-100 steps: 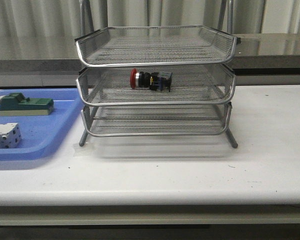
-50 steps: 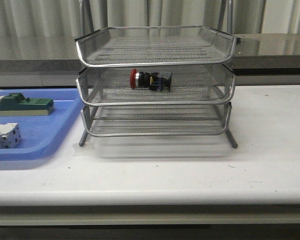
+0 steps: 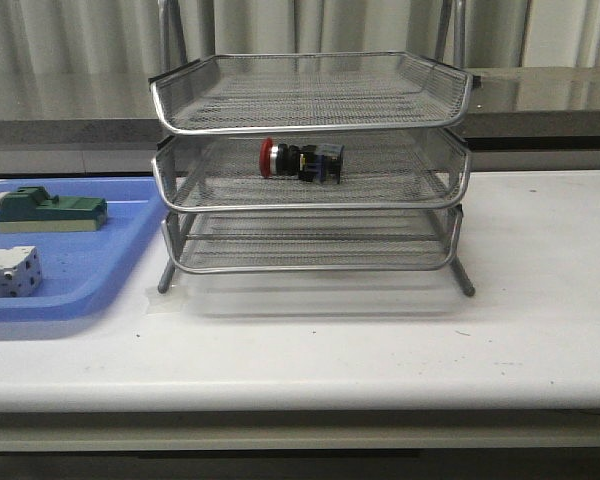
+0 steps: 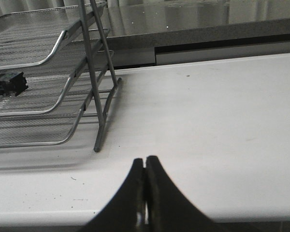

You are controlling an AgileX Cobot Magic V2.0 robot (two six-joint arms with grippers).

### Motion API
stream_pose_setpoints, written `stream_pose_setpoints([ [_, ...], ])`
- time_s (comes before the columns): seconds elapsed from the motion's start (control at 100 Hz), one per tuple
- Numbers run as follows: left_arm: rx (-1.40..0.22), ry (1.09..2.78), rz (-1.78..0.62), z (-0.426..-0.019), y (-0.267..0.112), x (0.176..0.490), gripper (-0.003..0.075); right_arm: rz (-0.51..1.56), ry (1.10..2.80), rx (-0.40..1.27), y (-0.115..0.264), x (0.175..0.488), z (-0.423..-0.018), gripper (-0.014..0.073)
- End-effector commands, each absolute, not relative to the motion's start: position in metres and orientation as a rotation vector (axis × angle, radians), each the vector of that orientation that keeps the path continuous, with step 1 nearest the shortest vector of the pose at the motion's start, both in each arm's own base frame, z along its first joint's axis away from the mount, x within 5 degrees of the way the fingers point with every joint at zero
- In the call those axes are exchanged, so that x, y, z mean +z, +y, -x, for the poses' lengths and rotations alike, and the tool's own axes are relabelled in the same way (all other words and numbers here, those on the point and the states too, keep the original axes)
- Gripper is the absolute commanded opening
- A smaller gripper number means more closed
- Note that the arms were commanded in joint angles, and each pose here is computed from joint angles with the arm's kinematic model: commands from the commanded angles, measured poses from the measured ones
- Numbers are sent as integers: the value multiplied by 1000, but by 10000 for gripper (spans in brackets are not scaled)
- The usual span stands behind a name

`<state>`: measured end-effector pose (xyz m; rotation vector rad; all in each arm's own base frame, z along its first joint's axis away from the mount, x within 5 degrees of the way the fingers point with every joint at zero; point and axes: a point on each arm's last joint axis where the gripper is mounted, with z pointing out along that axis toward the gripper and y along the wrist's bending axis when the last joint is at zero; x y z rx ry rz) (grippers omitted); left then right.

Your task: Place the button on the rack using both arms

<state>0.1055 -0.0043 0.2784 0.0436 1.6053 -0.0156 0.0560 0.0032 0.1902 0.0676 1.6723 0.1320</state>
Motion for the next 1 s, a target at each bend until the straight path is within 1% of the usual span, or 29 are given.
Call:
stream_pose_setpoints([
  [0.0, -5, 1506, -6, -106, -2, 295, -20, -65, 1533, 131, 2, 204, -54, -59],
  [0.99, -5, 1506, -6, -106, -2, 295, -20, -62, 1522, 126, 2, 205, -54, -59],
])
